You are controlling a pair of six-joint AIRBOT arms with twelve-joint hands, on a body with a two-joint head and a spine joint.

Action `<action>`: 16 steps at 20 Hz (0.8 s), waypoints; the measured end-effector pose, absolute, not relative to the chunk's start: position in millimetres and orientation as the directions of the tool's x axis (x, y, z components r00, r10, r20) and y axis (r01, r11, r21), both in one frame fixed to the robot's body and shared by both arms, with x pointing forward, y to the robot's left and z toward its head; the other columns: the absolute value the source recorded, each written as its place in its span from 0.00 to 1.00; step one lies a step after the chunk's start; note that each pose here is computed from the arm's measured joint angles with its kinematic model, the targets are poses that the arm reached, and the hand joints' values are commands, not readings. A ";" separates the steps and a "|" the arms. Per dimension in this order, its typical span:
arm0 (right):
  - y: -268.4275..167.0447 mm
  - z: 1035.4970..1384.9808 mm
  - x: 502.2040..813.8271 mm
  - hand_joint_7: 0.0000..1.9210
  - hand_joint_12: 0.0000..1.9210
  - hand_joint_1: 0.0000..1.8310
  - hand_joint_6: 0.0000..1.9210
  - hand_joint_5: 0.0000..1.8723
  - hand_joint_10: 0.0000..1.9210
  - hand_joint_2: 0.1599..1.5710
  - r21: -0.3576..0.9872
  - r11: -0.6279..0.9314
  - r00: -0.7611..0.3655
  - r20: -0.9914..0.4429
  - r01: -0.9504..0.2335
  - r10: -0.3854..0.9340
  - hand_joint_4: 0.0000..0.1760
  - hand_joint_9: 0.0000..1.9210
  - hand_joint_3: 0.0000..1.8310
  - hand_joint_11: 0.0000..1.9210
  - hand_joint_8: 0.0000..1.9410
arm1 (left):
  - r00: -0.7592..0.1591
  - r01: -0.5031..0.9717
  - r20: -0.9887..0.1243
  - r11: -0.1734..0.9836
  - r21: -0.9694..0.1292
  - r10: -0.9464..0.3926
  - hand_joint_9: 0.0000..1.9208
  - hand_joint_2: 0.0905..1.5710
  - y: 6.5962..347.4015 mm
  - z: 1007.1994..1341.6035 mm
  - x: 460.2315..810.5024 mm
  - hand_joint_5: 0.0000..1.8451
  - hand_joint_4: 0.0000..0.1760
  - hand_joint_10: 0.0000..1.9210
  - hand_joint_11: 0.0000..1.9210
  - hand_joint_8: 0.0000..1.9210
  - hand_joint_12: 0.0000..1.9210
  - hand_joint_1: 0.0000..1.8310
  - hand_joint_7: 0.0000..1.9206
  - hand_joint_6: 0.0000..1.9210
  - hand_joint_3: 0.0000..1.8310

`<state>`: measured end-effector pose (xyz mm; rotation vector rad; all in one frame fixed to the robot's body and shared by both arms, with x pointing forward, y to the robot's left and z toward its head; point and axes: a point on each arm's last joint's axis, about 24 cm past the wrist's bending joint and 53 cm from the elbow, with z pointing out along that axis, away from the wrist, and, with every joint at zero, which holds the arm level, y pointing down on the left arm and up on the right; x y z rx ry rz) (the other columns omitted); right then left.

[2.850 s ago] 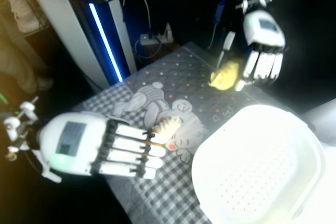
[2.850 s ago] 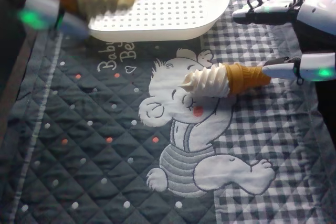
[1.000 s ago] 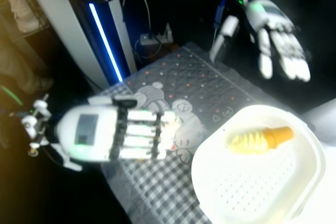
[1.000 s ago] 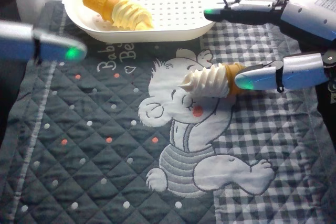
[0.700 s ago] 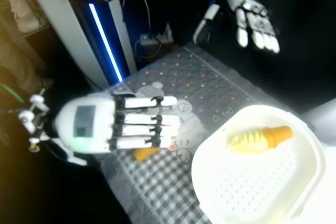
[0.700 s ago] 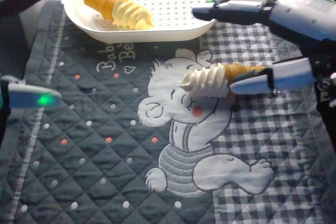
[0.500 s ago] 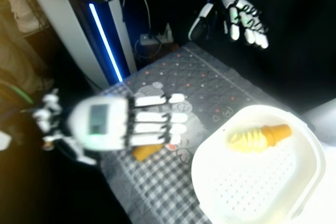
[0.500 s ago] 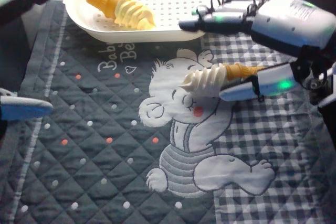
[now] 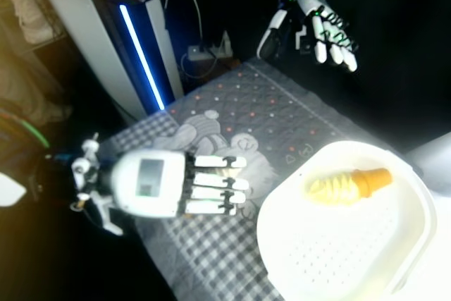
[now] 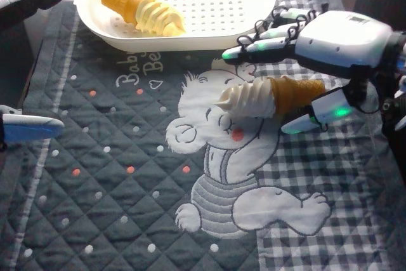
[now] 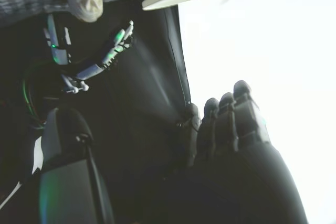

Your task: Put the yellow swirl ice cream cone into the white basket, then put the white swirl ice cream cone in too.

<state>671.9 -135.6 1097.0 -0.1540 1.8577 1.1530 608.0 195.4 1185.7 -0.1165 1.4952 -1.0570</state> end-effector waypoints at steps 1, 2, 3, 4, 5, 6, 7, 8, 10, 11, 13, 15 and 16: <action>-134.2 1092.5 672.7 0.21 0.52 0.57 0.00 0.19 0.01 0.49 0.644 0.562 -0.578 -0.749 -0.519 0.323 0.65 0.24 0.00 0.07 0.00 | -0.256 0.491 -0.741 0.577 -0.653 -0.621 0.04 0.49 195.6 1185.6 608.1 0.11 0.23 0.00 0.00 0.00 0.24 0.46 0.06 0.00 0.00; -132.8 1088.3 673.1 0.27 0.54 0.62 0.00 0.23 0.06 0.47 0.640 0.568 -0.582 -0.750 -0.517 0.315 0.22 0.39 0.00 0.25 0.01 | -0.256 0.491 -0.742 0.578 -0.652 -0.619 0.04 0.49 195.9 1185.5 608.5 0.11 0.23 0.00 0.00 0.00 0.25 0.47 0.06 0.00 0.00; -132.3 1085.5 674.1 0.31 0.57 0.63 0.00 0.25 0.08 0.47 0.640 0.573 -0.585 -0.748 -0.512 0.313 0.00 0.48 0.00 0.36 0.01 | -0.259 0.491 -0.739 0.574 -0.655 -0.622 0.04 0.49 195.2 1185.1 608.3 0.11 0.22 0.00 0.00 0.00 0.27 0.46 0.06 0.00 0.00; -132.4 1083.4 675.3 0.38 0.71 0.64 0.00 0.28 0.32 0.48 0.638 0.578 -0.585 -0.749 -0.510 0.311 0.00 0.46 0.00 0.38 0.01 | -0.263 0.489 -0.734 0.570 -0.660 -0.626 0.05 0.49 193.9 1183.7 608.2 0.12 0.17 0.00 0.00 0.00 0.30 0.46 0.07 0.00 0.00; -133.4 1079.7 677.7 0.45 0.73 0.64 0.01 0.32 0.36 0.51 0.638 0.587 -0.588 -0.746 -0.499 0.311 0.00 0.42 0.00 0.30 0.02 | -0.271 0.485 -0.729 0.566 -0.667 -0.628 0.05 0.49 192.6 1181.3 608.1 0.12 0.18 0.00 0.00 0.00 0.30 0.46 0.07 0.00 0.00; -134.7 1078.6 679.2 0.52 0.79 0.65 0.00 0.37 0.49 0.54 0.640 0.590 -0.590 -0.744 -0.492 0.314 0.00 0.43 0.00 0.32 0.04 | -0.275 0.486 -0.731 0.565 -0.666 -0.625 0.05 0.49 191.6 1180.5 607.6 0.12 0.23 0.00 0.00 0.00 0.30 0.46 0.07 0.00 0.00; -134.6 1077.7 679.9 0.57 0.82 0.69 0.32 0.54 0.59 0.61 0.641 0.591 -0.591 -0.742 -0.489 0.316 0.00 0.53 0.00 0.42 0.33 | -0.277 0.485 -0.730 0.564 -0.668 -0.625 0.05 0.49 191.7 1179.9 607.2 0.12 0.13 0.00 0.00 0.00 0.30 0.47 0.07 0.00 0.00; -134.0 1077.4 681.6 0.60 0.83 0.70 0.29 0.57 0.63 0.63 0.648 0.589 -0.592 -0.737 -0.483 0.325 0.00 0.58 0.00 0.50 0.44 | -0.277 0.481 -0.728 0.566 -0.670 -0.627 0.05 0.49 192.7 1179.3 607.5 0.12 0.10 0.00 0.00 0.00 0.30 0.47 0.07 0.00 0.00; -133.5 1078.3 685.1 0.58 0.91 0.70 0.27 0.60 0.73 0.64 0.653 0.586 -0.589 -0.735 -0.480 0.336 0.00 0.58 0.00 0.53 0.52 | -0.277 0.478 -0.728 0.567 -0.671 -0.627 0.05 0.49 193.2 1178.7 607.7 0.12 0.13 0.00 0.00 0.00 0.30 0.47 0.07 0.00 0.00; -134.3 1078.7 686.3 0.59 0.89 0.70 0.32 0.57 0.70 0.64 0.653 0.586 -0.587 -0.735 -0.480 0.338 0.00 0.55 0.00 0.48 0.51 | -0.278 0.478 -0.727 0.566 -0.671 -0.628 0.05 0.49 193.2 1178.7 607.7 0.12 0.10 0.00 0.00 0.00 0.30 0.47 0.07 0.00 0.00; -135.7 1079.3 687.8 0.57 0.82 0.70 0.27 0.60 0.58 0.65 0.658 0.586 -0.588 -0.731 -0.473 0.346 0.00 0.52 0.00 0.40 0.54 | -0.281 0.476 -0.727 0.567 -0.672 -0.627 0.06 0.49 193.6 1177.4 607.2 0.12 0.05 0.00 0.00 0.00 0.33 0.46 0.07 0.00 0.00; -136.5 1083.2 689.8 0.56 0.84 0.69 0.34 0.57 0.58 0.65 0.656 0.585 -0.582 -0.734 -0.476 0.350 0.00 0.49 0.00 0.35 0.53 | -0.286 0.473 -0.726 0.566 -0.675 -0.626 0.06 0.48 194.3 1175.3 606.2 0.13 0.02 0.00 0.00 0.00 0.37 0.46 0.08 0.00 0.00; -139.3 1087.4 691.2 0.52 0.77 0.74 0.40 0.52 0.70 0.68 0.653 0.586 -0.575 -0.738 -0.480 0.353 0.00 0.45 0.00 0.35 0.52 | -0.288 0.470 -0.723 0.566 -0.678 -0.627 0.06 0.47 195.3 1174.3 605.8 0.13 0.08 0.00 0.00 0.00 0.37 0.47 0.08 0.00 0.00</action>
